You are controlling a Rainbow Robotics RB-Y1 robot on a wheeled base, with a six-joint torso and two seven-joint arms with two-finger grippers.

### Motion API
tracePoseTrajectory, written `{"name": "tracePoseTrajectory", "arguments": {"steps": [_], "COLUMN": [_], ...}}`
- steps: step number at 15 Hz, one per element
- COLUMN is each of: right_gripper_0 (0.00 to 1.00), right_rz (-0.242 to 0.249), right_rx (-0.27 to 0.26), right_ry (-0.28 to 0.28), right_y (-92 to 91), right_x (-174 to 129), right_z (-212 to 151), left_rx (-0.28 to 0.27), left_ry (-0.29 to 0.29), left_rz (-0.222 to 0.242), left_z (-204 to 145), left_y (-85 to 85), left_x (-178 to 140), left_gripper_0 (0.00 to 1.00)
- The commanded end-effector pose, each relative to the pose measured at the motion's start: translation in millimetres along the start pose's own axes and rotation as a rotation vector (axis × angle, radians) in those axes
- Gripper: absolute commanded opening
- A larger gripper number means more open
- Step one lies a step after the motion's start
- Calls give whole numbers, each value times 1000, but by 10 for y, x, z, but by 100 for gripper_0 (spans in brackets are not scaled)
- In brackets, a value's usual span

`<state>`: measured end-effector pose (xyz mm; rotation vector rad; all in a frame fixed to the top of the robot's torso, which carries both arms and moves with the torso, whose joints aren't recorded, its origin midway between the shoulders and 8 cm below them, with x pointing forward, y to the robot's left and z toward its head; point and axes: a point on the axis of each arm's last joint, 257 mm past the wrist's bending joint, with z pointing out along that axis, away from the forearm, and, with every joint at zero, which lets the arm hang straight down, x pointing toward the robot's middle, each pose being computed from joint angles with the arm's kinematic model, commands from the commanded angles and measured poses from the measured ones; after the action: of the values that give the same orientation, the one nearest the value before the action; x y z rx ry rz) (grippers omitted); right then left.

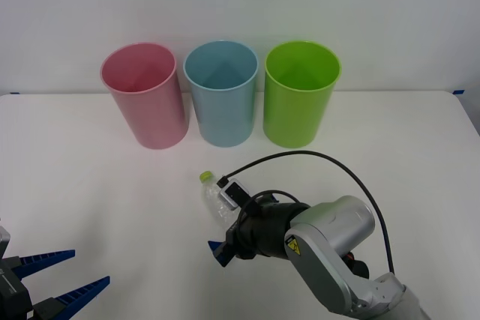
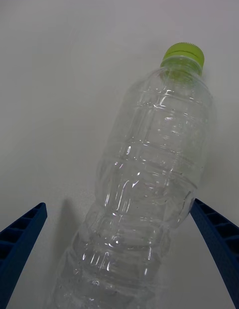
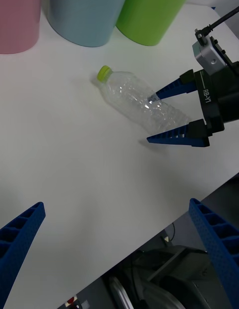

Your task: Put cans in the blue bin and PET bottles in the pink bin and trash in the green bin.

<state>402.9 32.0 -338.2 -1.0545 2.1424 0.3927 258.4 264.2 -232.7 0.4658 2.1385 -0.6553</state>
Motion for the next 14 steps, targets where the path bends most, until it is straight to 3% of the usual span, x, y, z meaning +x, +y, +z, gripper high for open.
{"name": "tracePoseTrajectory", "arguments": {"steps": [1,2,3,5,14], "right_gripper_0": [56,15,6,0,0], "right_rz": [-6,-6,-7,-16,-17], "right_rx": [-4,-4,-4,-4,6], "right_ry": [0,-3,-3,4,-24], "right_y": [23,26,26,20,-8], "right_x": [-6,-16,-16,15,-27], "right_z": [5,6,6,16,61], "left_rx": [0,0,0,0,0], "left_ry": [0,0,0,0,0], "left_rz": [0,0,0,0,0], "left_z": [0,0,0,0,0], "left_y": [0,0,0,0,0], "left_x": [0,0,0,0,0], "left_gripper_0": [100,100,100,100,100]}}
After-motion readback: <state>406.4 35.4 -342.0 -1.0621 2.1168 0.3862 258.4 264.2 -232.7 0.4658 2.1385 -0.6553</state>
